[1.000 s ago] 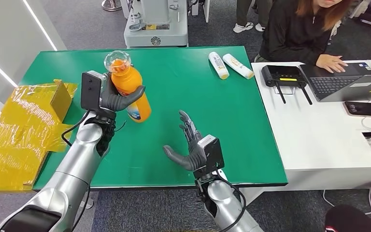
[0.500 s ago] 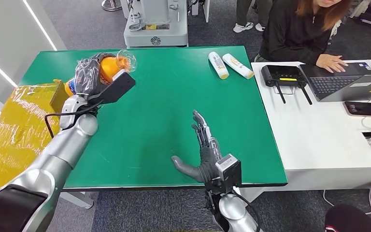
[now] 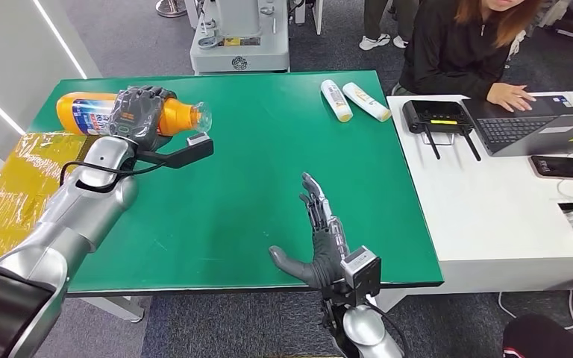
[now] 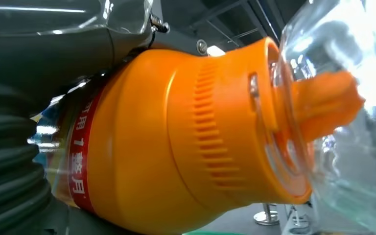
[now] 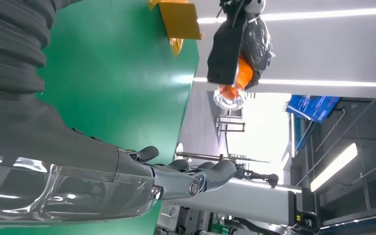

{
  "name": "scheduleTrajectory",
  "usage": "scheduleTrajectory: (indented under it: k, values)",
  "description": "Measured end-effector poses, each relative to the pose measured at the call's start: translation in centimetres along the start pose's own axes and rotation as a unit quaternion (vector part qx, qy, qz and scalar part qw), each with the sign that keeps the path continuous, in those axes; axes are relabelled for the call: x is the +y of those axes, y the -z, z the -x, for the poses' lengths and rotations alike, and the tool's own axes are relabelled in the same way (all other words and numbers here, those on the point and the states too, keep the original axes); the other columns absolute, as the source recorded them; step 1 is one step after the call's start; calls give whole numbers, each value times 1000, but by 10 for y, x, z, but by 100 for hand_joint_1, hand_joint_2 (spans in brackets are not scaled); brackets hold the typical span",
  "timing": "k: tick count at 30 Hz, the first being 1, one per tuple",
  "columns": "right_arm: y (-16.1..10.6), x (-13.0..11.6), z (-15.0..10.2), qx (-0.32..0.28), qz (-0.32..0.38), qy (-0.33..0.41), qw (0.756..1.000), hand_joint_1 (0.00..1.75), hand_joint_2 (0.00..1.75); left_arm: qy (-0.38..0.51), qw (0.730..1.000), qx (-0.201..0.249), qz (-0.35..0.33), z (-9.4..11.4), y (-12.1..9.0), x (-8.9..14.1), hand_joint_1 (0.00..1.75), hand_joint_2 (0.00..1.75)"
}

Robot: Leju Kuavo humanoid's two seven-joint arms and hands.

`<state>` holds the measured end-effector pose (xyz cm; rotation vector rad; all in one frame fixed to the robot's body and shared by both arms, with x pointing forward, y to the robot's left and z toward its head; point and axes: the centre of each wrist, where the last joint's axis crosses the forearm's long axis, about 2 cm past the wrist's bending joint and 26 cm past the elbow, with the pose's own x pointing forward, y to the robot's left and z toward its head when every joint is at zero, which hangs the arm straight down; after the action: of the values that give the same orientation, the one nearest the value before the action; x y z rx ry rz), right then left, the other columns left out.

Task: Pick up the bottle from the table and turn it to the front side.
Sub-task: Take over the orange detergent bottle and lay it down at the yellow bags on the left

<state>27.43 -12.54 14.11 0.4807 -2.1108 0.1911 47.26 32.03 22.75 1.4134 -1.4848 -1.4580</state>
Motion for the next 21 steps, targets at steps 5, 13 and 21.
scheduleTrajectory:
  k: [5,13,21]
  values:
    - [-3,-5,1,-8,9,1,1000,0,175,47,995,-7,85,25,-15,-14,175,175]
    - [-15,-12,1,-2,25,-5,1000,0,175,94,978,7,188,59,-64,-56,175,175]
    - [-20,-13,0,5,30,-5,1000,0,175,107,944,59,306,86,-102,-79,175,175]
